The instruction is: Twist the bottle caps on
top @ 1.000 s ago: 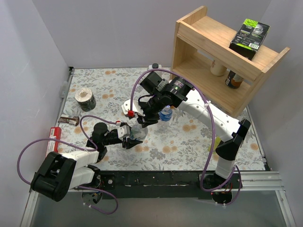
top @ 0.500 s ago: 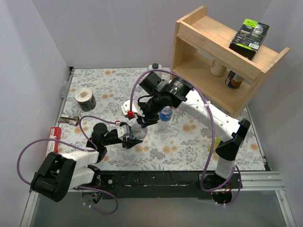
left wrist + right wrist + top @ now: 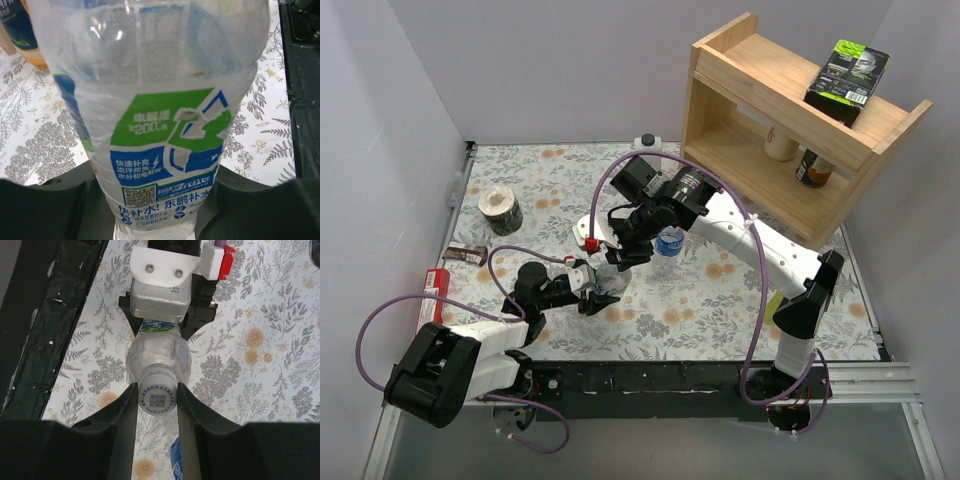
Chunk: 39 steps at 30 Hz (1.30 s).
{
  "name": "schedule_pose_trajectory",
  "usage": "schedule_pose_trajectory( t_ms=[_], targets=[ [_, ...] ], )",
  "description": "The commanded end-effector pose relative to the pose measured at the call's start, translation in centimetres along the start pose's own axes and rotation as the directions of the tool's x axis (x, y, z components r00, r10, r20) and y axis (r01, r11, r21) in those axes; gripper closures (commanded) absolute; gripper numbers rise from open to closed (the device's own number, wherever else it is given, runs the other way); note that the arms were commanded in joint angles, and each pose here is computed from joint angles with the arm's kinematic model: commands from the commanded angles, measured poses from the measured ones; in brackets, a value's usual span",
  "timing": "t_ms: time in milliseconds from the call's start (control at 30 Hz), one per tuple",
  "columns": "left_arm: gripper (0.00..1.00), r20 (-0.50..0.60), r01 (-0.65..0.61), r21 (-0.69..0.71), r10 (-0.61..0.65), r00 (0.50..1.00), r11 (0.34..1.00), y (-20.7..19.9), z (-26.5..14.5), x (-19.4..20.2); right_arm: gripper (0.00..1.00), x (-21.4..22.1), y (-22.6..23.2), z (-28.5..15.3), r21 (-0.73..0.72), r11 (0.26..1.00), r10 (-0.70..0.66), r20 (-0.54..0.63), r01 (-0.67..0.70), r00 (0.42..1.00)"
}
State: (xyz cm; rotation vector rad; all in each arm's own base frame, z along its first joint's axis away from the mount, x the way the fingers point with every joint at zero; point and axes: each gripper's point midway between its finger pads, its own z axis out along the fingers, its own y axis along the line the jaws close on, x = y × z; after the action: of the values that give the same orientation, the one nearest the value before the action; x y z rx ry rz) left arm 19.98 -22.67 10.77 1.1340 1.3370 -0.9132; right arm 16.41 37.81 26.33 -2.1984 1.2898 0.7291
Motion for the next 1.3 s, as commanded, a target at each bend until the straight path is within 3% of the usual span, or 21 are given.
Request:
schedule_pose_trajectory(
  t_ms=[0,133,267,433,533,567,600,733,900,967,1100,1267],
  targets=[
    [1.00,0.103,-0.084,-0.095,0.094,0.990,0.992,2.0,0.1,-3.8,0.76,2.5,1.4,1.9,-0.075,0.991,0.102,-0.108,-0.111,0.989],
    [1.00,0.133,0.010,-0.195,0.017,0.991,0.981,3.7,-0.1,-4.4,0.76,3.2,1.4,2.4,-0.058,0.974,0.210,-0.139,-0.219,0.968],
    [1.00,0.129,-0.011,-0.239,0.043,0.991,0.971,4.5,-0.4,-4.6,0.77,3.9,1.8,3.2,-0.048,0.935,0.338,-0.182,-0.352,0.923],
    [1.00,0.124,-0.029,-0.277,0.066,0.990,0.960,5.2,-0.6,-4.6,0.80,6.2,2.9,4.4,-0.007,0.848,0.507,-0.281,-0.530,0.815],
    [1.00,0.122,-0.021,-0.281,0.058,0.991,0.960,5.2,-0.7,-4.4,0.84,6.8,3.4,4.8,0.009,0.819,0.549,-0.302,-0.573,0.779],
    [1.00,0.121,-0.019,-0.282,0.055,0.991,0.959,5.2,-0.7,-4.4,0.81,6.8,3.2,4.7,0.016,0.822,0.547,-0.300,-0.569,0.781],
    [1.00,0.115,-0.012,-0.279,0.046,0.992,0.960,5.0,-0.7,-4.1,0.70,6.6,2.9,4.6,0.025,0.828,0.542,-0.294,-0.560,0.787],
    [1.00,0.091,-0.017,-0.240,0.040,0.995,0.971,4.2,-0.6,-3.4,0.54,5.1,0.7,3.3,0.082,0.864,0.500,-0.244,-0.496,0.831],
    [1.00,0.064,0.012,-0.161,-0.002,0.998,0.987,3.4,0.1,-2.7,0.19,3.1,-0.3,1.1,0.110,0.904,0.426,-0.177,-0.413,0.887],
    [1.00,0.059,0.014,-0.138,-0.006,0.998,0.990,3.3,0.3,-2.8,0.11,2.7,-0.4,0.0,0.129,0.914,0.401,-0.163,-0.384,0.901],
    [1.00,0.041,0.035,-0.081,-0.031,0.999,0.996,2.4,0.6,-2.2,0.09,3.2,-0.4,-1.4,0.170,0.929,0.357,-0.181,-0.329,0.916],
    [1.00,0.024,0.072,-0.013,-0.071,0.997,0.997,1.4,0.8,-2.2,0.04,3.1,-2.0,-4.1,0.240,0.932,0.302,-0.107,-0.270,0.947]
  ],
)
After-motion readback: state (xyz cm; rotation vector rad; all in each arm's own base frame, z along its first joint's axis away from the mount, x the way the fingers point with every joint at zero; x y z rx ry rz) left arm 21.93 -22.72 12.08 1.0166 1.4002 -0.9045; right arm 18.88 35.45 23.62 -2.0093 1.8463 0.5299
